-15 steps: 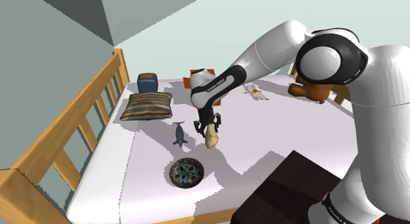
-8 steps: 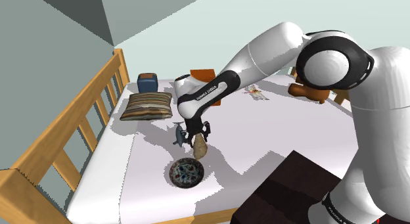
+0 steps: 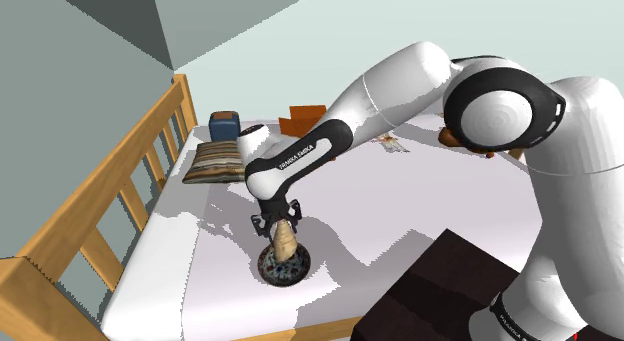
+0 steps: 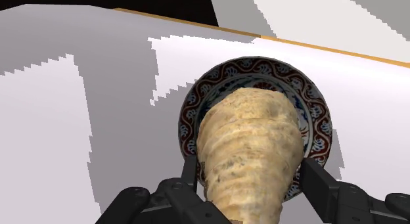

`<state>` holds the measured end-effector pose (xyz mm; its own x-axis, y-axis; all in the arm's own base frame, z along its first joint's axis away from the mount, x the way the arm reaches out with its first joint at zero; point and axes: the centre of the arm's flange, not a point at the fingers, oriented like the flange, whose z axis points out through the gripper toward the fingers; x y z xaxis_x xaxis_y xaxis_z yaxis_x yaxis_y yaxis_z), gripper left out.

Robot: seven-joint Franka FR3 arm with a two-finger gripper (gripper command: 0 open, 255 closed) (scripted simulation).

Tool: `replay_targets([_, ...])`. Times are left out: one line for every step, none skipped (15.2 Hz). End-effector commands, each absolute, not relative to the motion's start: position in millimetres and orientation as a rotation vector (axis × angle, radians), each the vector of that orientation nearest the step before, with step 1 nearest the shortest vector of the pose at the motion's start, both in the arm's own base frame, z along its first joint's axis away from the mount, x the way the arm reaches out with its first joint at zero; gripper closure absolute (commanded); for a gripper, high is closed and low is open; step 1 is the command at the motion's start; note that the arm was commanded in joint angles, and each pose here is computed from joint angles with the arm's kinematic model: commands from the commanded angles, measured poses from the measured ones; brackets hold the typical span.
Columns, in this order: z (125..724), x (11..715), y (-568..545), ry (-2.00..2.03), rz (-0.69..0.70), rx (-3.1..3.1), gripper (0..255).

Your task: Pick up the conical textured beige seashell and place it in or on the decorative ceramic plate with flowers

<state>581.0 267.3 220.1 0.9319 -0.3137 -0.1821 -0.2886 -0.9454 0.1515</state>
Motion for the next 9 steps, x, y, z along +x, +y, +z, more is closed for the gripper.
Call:
replay_targets([210,581,270,-0.466,-0.309,2.967,255])
replay_targets([204,581,270,-0.466,-0.309,2.967,255])
replay_targets([199,581,270,-0.466,-0.309,2.967,255])
replay_targets([194,581,270,-0.466,-0.309,2.967,255])
replay_targets([188,581,270,-0.466,-0.309,2.967,255])
replay_targets([183,581,270,-0.466,-0.309,2.967,255])
replay_targets([178,581,270,-0.466,-0.309,2.967,255])
replay_targets([173,581,270,-0.466,-0.309,2.967,255])
replay_targets([167,581,270,-0.466,-0.309,2.967,255])
